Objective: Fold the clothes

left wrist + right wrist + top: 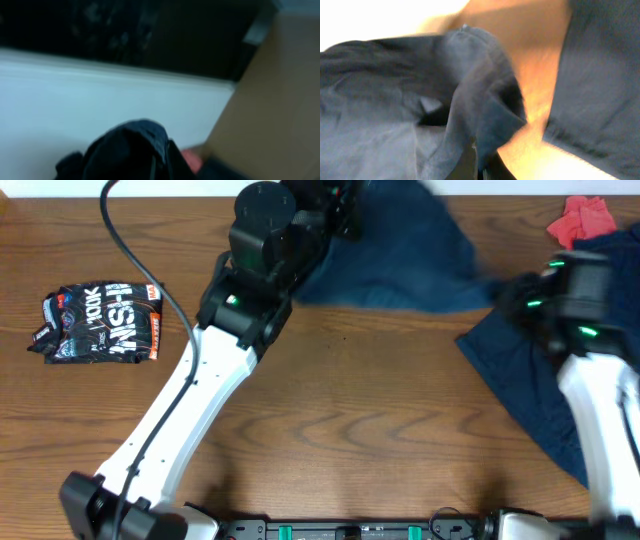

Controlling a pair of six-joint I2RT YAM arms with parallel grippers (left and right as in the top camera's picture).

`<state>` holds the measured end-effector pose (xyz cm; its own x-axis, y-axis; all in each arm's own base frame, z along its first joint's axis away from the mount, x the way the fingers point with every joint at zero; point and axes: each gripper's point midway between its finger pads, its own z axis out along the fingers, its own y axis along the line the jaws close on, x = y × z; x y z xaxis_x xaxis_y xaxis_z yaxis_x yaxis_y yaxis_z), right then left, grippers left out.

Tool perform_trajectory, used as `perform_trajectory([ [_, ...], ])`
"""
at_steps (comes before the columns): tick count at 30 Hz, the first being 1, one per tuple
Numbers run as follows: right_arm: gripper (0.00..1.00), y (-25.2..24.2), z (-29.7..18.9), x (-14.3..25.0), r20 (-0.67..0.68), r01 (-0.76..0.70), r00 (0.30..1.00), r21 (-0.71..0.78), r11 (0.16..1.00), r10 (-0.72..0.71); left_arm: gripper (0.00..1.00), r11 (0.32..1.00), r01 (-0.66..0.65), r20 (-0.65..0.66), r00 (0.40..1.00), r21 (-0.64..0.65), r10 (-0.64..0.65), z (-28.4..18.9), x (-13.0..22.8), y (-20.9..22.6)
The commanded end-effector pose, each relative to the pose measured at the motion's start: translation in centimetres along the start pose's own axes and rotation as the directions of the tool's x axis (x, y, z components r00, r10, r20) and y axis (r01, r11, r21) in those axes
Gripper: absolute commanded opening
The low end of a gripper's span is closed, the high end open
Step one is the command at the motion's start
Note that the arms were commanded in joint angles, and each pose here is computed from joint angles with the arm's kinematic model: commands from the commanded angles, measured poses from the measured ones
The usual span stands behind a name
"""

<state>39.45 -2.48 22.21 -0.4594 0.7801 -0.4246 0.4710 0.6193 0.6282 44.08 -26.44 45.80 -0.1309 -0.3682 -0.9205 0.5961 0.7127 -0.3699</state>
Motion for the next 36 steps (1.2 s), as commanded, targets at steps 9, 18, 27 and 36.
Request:
perform_trajectory([
  [9,0.01,-4.5,-7.6,-1.7,0.092,0.047,0.994,0.203,0.978,-0.066,0.06,0.97,0.064,-0.414,0.896,-0.236,-0.16,-4.1,8.7,6.7],
  [18,0.01,-13.3,-5.4,5.6,-0.236,0.127,0.972,0.49,0.863,-0.009,0.27,0.888,-0.124,-0.811,0.479,-0.443,-0.338,-11.8,24.4,13.3],
  [27,0.01,-16.7,-4.6,8.9,-0.345,0.183,0.938,0.54,0.822,0.018,0.73,0.737,-0.232,-0.772,0.139,-0.635,-0.621,-21.6,27.7,14.8],
  [36,0.01,-16.5,-4.4,8.6,-0.352,0.211,0.936,0.522,0.826,-0.017,0.73,0.742,-0.266,-0.746,-0.107,-0.615,-0.657,-26.4,29.8,9.6],
])
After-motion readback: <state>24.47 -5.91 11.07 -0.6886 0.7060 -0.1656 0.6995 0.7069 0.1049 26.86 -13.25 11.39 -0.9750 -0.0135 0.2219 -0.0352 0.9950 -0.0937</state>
